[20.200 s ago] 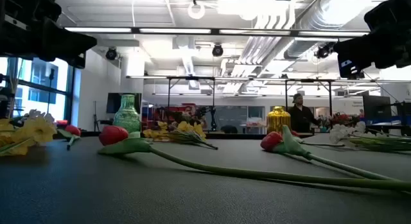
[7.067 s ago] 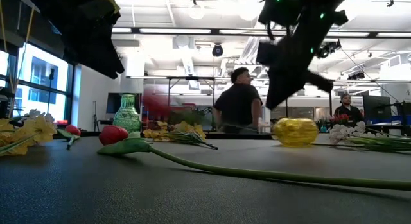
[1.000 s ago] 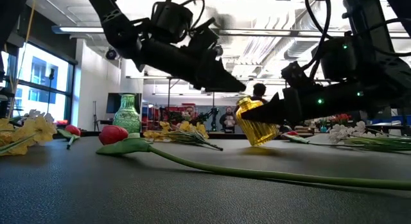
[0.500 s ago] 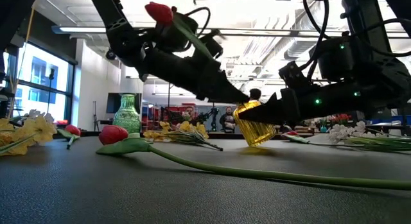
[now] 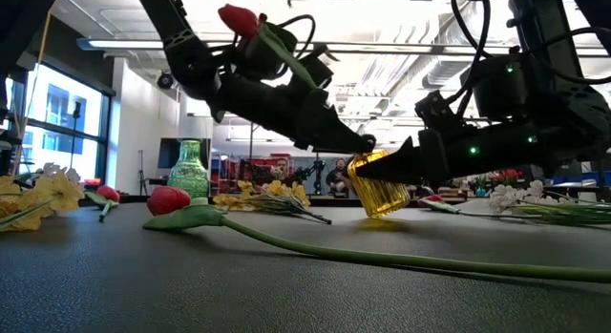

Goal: Sort flowers into vase by color
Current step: Adjust the yellow vase

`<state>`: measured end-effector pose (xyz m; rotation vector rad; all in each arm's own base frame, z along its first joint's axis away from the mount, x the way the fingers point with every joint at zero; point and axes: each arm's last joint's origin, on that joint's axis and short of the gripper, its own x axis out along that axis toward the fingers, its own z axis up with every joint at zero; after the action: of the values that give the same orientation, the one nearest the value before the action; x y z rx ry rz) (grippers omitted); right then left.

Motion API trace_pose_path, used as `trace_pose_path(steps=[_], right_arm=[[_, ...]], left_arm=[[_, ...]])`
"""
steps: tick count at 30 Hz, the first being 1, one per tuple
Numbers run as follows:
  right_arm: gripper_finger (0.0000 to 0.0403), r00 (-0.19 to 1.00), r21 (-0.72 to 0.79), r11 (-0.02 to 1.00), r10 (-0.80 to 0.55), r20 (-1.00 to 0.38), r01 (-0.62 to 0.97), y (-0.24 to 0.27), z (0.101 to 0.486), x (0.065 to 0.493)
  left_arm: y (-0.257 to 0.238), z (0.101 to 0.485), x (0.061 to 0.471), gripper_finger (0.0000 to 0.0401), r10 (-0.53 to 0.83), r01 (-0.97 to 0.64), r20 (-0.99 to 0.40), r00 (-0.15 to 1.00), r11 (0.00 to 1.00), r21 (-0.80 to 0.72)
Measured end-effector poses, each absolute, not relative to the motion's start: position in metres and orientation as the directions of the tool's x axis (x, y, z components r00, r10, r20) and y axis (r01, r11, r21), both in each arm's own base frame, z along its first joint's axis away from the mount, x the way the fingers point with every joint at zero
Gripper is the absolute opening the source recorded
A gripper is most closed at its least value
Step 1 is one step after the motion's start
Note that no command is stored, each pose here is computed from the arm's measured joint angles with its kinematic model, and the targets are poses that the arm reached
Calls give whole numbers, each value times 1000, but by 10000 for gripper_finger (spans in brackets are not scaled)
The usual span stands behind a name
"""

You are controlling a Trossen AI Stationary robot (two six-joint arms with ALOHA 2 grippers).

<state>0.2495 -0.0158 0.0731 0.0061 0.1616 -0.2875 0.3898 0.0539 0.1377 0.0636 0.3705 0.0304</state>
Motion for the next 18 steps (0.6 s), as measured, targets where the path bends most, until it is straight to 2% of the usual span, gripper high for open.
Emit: trace_pose_path(steps=[4,11,15,18], right_arm=[[293,942,-62,959,-285,-178,278,-17,71,250],[347,890,-47,957,-283,-357,285,-16,67,243],[353,842,-19,938,-321,-434,347,-15,81,232],[347,773,-105,896,-427,-470,431,-14,93,223]], left_arm=[[54,144,395,119,36,-10,-405,914,998,66],[48,169,416,119,57,37,-567,822,987,153],[53,186,424,119,82,33,-619,781,985,172],[62,194,430,119,135,6,-630,764,976,217]])
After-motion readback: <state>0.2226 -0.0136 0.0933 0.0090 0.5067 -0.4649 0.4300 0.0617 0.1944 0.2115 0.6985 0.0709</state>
